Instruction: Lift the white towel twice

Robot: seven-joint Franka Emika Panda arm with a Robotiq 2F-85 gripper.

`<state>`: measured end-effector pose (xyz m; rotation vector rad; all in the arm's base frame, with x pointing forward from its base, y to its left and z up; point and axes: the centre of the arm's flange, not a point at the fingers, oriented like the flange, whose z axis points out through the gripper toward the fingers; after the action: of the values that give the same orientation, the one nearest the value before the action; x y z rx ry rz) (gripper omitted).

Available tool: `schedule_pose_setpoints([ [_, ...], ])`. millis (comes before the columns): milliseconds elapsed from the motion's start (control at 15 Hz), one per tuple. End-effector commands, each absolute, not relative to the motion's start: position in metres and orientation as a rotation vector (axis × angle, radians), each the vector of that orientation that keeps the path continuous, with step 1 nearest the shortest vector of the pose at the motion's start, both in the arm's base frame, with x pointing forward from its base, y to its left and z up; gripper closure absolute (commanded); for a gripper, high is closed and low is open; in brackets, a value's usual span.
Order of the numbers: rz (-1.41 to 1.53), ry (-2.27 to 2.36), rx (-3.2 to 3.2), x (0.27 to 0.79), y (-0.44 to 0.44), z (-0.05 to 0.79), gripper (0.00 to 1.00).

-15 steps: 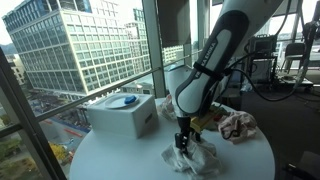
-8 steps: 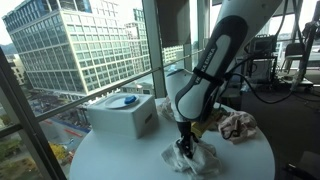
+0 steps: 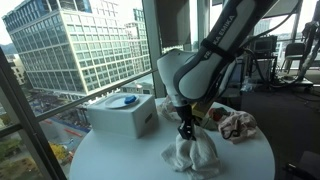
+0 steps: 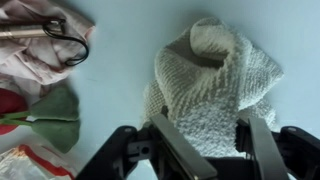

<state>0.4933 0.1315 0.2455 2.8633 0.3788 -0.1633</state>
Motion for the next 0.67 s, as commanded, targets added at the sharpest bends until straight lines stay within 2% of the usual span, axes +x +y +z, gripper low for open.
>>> schedule_pose_setpoints([
  [0,-0.13,0.318,2.835,0.487,0.122,0.342,0.74],
  [600,0.122,0.333,2.743,0.442,0.124,0.56,0.74],
])
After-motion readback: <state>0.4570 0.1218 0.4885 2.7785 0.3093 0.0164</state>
